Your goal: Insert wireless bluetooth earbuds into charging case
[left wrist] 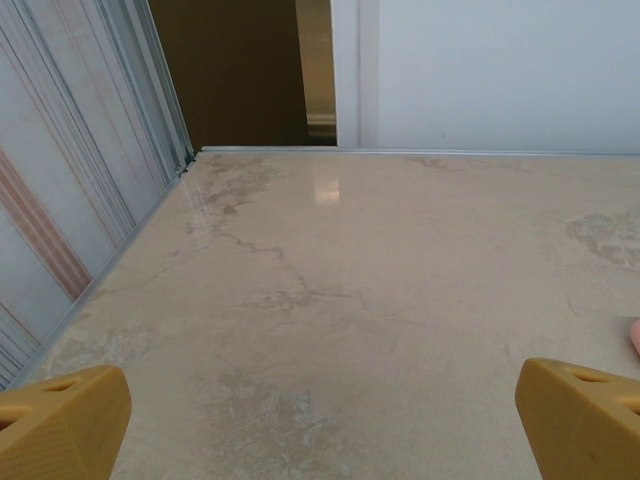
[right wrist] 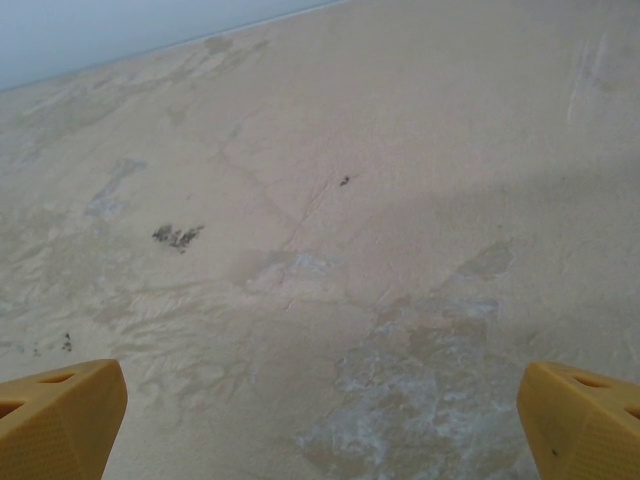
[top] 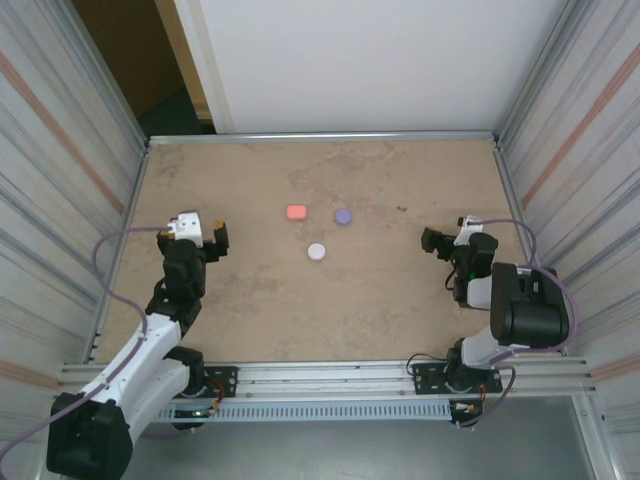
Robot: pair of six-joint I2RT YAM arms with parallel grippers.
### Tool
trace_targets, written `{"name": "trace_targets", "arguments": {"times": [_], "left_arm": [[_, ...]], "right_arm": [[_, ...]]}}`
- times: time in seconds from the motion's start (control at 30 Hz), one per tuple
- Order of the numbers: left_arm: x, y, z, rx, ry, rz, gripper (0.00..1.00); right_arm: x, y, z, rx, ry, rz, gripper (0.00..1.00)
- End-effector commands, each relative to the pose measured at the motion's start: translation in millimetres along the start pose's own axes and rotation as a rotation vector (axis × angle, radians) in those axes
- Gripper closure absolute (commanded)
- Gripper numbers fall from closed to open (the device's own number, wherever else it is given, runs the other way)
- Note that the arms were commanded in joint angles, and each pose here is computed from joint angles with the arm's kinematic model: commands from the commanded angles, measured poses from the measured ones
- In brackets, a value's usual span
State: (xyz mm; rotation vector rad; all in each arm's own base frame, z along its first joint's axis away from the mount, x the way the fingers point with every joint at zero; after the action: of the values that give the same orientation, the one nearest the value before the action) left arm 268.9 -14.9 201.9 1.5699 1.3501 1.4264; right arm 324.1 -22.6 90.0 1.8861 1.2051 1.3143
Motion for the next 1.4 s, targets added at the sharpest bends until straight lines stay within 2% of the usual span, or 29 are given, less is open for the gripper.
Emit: {"name": "trace_targets", "arguments": {"times": [0.0, 0.23, 0.6, 0.87, 1.0, 1.37], "left_arm": [[2.5, 3.9, 4.5, -0.034, 0.02, -0.001, 0.01], [3.6, -9.6, 17.8, 0.005, 0.067, 0.051, 0.01], [-18.0, -35.8, 45.0, -0.014, 0.005, 0.162, 0.01], [-31.3, -52.7, 56.6, -0.06, -0.076, 0.117, 0.01], [-24.3, -66.5, 66.4, -0.09, -0.06, 0.057, 0.01], [-20.0, -68.8, 74.3, -0.032, -0.123, 0.01, 0.01]], "right_arm": [[11.9, 14.1, 8.5, -0.016, 0.054, -0.052, 0.01], [15.7, 13.7, 17.1, 0.016, -0.003, -0.085, 0.01], [17.9, 12.3, 18.4, 0.015, -0.027, -0.103, 0.01], [17.8, 12.4, 18.4, 0.015, -0.027, -0.104, 0.01], [18.2, 13.2, 18.4, 0.012, -0.026, -0.104, 0.01], [18.3, 13.0, 18.4, 0.013, -0.026, -0.104, 0.01]]}}
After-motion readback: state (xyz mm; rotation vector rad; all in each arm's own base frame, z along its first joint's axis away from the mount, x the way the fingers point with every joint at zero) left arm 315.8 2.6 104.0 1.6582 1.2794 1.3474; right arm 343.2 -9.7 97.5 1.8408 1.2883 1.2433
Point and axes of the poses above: each hand's point on the last joint's axis, 136 mm out from that joint toward the fingers, its own z axis out along the fingers, its own x axis along the line the jaws close on, y = z × x, the point moved 5 cm from there along -z, back along the fingers, and after that the axes turned 15 degrees about z, right-handed, at the moved point
